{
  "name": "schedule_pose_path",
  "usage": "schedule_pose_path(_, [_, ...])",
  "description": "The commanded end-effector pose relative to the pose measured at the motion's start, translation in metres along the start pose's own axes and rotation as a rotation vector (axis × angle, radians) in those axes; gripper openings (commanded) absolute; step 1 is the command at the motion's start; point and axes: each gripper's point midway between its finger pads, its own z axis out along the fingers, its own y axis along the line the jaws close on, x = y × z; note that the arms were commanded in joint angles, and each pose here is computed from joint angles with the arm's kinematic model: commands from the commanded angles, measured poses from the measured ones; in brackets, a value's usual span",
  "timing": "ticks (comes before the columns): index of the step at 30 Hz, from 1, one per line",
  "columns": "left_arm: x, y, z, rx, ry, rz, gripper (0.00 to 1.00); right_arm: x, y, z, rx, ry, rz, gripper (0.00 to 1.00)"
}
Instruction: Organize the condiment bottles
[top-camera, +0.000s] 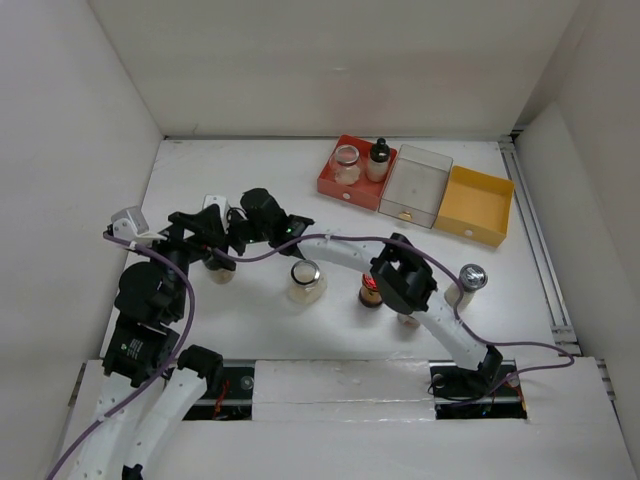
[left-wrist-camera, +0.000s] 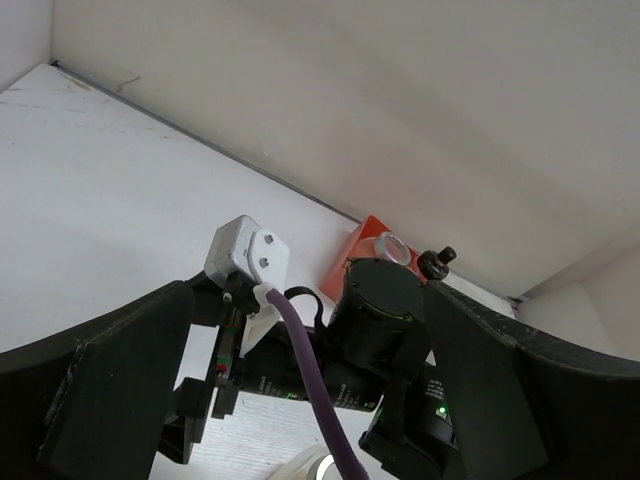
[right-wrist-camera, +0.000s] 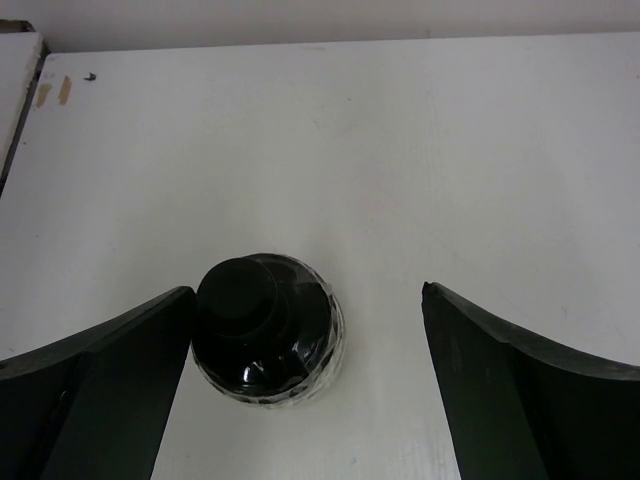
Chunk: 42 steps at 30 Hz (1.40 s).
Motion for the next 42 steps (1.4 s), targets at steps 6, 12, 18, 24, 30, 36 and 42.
schedule_pose_path(6, [-0.001, -0.005, 0.004, 0.025, -0.007, 0.009, 0.94, -0.013, 0.031, 0.011, -0.141, -0.056, -0.01, 1.0])
schedule_pose_path(12, [0.0, -0.007, 0.004, 0.032, -0.002, 0.009, 0.94, -0.011, 0.032, 0.011, -0.138, -0.057, 0.01, 0.82])
schedule_pose_path(18, [-0.001, -0.009, 0.004, 0.045, -0.004, 0.006, 0.94, -0.014, 0.032, 0.01, -0.123, -0.093, 0.021, 0.4])
schedule_pose_path(24, [0.0, -0.011, 0.004, 0.053, 0.001, 0.006, 0.93, -0.07, 0.032, -0.012, -0.09, -0.236, -0.008, 0.26])
schedule_pose_path(30, [0.0, -0.011, 0.004, 0.053, 0.001, 0.006, 0.93, -0.142, 0.024, -0.074, -0.01, -0.375, -0.075, 0.24])
schedule_pose_path(36, [0.002, -0.01, 0.006, 0.048, 0.008, 0.01, 0.93, -0.179, -0.051, -0.19, 0.257, -0.451, -0.093, 0.24])
schedule_pose_path(42, [0.005, -0.01, 0.008, 0.043, 0.016, 0.014, 0.93, -0.129, -0.156, -0.306, 0.615, -0.389, -0.009, 0.24])
